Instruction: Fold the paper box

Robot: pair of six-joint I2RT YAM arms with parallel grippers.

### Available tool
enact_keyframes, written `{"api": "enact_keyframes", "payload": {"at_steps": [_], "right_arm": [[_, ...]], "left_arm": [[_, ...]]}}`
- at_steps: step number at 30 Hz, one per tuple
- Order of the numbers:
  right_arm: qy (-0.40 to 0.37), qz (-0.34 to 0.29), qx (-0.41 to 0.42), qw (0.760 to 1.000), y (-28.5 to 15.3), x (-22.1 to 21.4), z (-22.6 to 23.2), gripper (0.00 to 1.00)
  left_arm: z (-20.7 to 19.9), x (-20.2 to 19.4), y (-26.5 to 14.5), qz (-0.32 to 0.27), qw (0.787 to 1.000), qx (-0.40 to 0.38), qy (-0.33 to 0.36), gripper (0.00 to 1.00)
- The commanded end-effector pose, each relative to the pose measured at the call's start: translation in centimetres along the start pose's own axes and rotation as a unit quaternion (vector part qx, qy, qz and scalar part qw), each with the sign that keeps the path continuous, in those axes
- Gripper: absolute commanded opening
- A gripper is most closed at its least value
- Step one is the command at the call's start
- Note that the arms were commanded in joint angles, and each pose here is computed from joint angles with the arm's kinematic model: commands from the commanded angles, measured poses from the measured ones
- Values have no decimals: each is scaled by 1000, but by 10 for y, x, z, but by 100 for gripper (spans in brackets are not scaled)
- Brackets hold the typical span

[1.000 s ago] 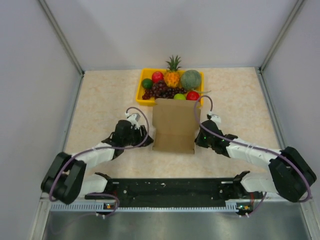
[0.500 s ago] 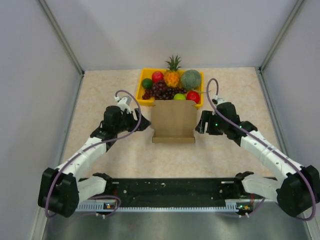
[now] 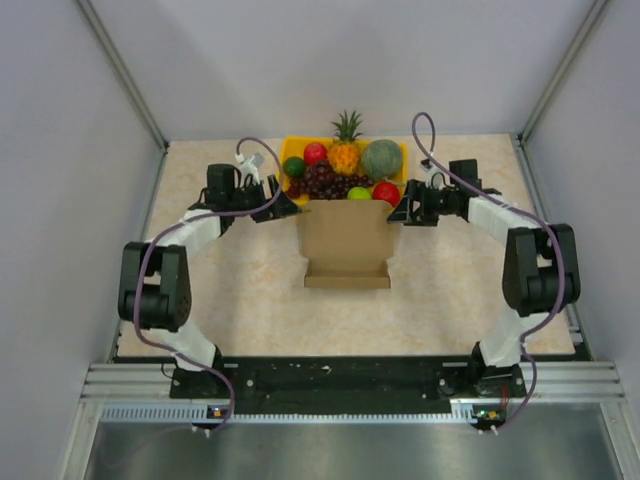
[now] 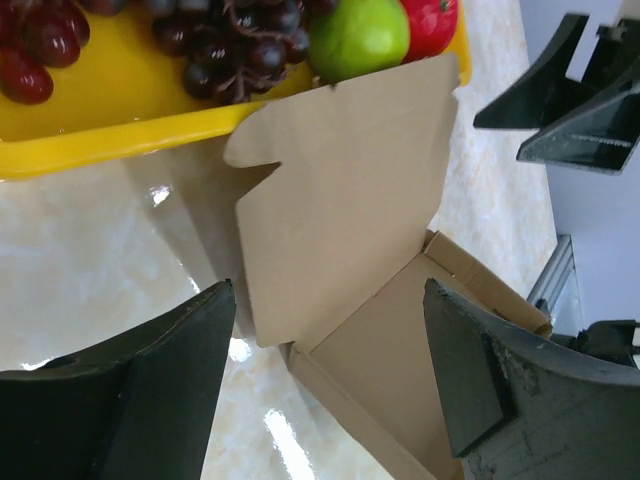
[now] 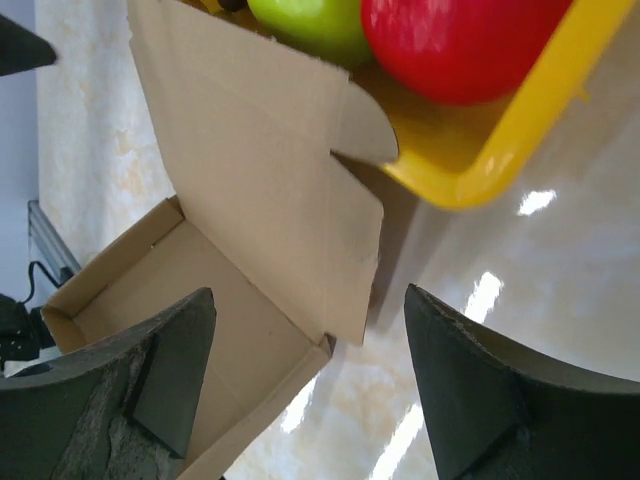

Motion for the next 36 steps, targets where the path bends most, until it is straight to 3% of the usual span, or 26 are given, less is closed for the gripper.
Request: {"api": "enact_keyframes", "payload": {"at_steps": [1, 9, 13, 23, 27, 31, 36], "right_arm": [[-51, -35, 91, 994, 23, 32, -2, 74], [-37, -5, 111, 993, 54, 13, -33, 65], [-29, -4, 146, 989, 58, 9, -32, 59], [-33, -35, 192, 980, 55, 9, -20, 33], [-45, -39, 186, 981, 48, 10, -15, 24], [-55, -47, 178, 981, 40, 14, -9, 16], [-64, -50, 169, 982, 35, 11, -4, 5]], "left_arm": [[7, 7, 17, 32, 997, -70, 22, 80], [47, 5, 43, 38, 997, -47, 40, 72], [67, -2, 54, 72, 997, -23, 31, 69], [62, -10, 71, 99, 990, -99, -27, 70], [55, -20, 78, 114, 988, -102, 1, 61], [44, -20, 74, 101, 990, -100, 18, 44], [36, -22, 61, 77, 994, -59, 46, 33]]}}
Point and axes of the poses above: each gripper's point midway between its finger pads, its own y axis out along the fingers, its own z axis along the line the jaws close on, x = y × z, the point moved 5 cm from there along -y, back along the fingers, and after that the axes turned 12 degrees about -y, right-handed, at the moved point
